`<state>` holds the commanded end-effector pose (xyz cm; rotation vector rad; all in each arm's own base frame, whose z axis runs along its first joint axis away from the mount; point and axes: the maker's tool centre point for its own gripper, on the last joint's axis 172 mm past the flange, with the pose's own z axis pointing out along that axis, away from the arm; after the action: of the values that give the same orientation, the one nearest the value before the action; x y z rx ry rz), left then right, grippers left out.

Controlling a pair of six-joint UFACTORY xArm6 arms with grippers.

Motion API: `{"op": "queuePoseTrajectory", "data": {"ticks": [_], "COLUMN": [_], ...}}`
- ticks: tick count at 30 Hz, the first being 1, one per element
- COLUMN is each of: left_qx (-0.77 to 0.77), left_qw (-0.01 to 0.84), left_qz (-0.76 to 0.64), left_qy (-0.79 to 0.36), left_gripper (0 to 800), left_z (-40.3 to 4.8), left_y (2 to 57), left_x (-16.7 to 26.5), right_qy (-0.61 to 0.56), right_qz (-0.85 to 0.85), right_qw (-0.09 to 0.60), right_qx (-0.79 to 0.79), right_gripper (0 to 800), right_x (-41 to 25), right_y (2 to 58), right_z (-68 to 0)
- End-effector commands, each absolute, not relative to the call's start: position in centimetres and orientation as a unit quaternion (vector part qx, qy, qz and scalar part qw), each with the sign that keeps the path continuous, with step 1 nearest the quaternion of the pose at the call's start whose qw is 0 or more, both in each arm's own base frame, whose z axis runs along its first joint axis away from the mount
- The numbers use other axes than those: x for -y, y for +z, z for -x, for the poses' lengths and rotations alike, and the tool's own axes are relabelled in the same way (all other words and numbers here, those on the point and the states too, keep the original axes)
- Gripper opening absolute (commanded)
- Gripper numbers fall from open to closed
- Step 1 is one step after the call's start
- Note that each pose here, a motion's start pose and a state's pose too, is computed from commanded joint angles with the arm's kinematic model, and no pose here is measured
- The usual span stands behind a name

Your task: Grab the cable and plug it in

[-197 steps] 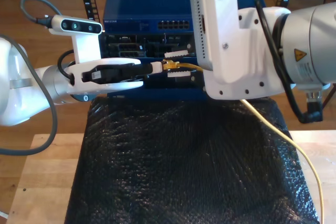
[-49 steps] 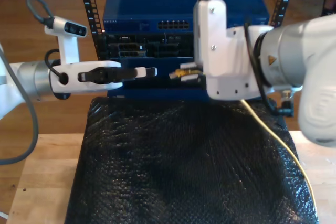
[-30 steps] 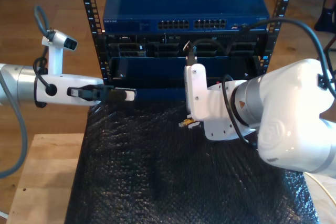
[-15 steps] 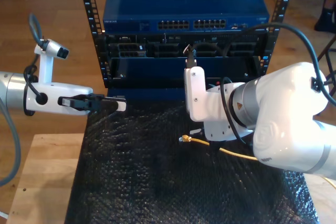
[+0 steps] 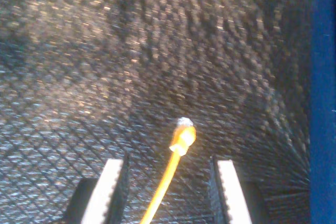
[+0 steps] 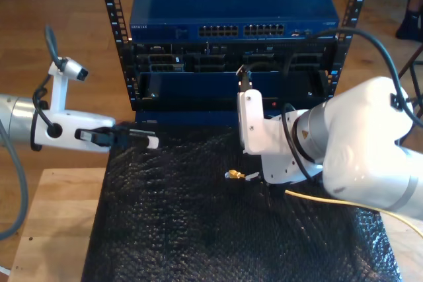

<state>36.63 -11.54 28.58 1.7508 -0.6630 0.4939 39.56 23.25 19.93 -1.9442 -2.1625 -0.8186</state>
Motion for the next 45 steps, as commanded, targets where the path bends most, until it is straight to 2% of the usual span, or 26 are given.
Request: {"op": "queuePoseTrajectory", "data": {"ticks": [6, 21, 25, 29, 32, 34, 39, 45], "left_qx": [0.283, 0.298, 0.294, 0.296, 0.297, 0.296, 0.294, 0.291], "left_qw": [0.567, 0.554, 0.552, 0.551, 0.549, 0.549, 0.546, 0.541], "left_qz": [-0.745, -0.755, -0.757, -0.759, -0.761, -0.761, -0.765, -0.770], "left_qy": [0.210, 0.184, 0.187, 0.182, 0.178, 0.178, 0.175, 0.175], "left_gripper": [793, 793, 793, 793, 793, 793, 793, 793], "left_z": [-36.6, -35.2, -35.4, -35.1, -35.0, -35.0, -34.8, -34.8], "left_y": [28.5, 27.3, 27.3, 27.0, 26.8, 26.7, 26.4, 26.1], "left_x": [11.5, 10.7, 10.3, 10.2, 10.1, 10.0, 9.5, 8.8], "right_qy": [-0.237, -0.188, -0.155, -0.122, -0.085, -0.063, -0.032, -0.017], "right_qz": [0.673, 0.729, 0.752, 0.767, 0.785, 0.791, 0.793, 0.772], "right_qw": [0.087, 0.058, 0.069, 0.072, 0.083, 0.090, 0.094, 0.055], "right_qx": [0.695, 0.655, 0.637, 0.625, 0.608, 0.603, 0.601, 0.633], "right_gripper": [393, 395, 397, 467, 586, 612, 637, 625], "right_x": [-23.7, -23.6, -23.6, -23.7, -23.8, -24.1, -25.0, -26.0], "right_y": [19.0, 18.0, 17.6, 17.1, 16.3, 16.0, 16.1, 15.7], "right_z": [-39.3, -42.6, -42.0, -41.8, -41.0, -40.8, -40.9, -42.1]}}
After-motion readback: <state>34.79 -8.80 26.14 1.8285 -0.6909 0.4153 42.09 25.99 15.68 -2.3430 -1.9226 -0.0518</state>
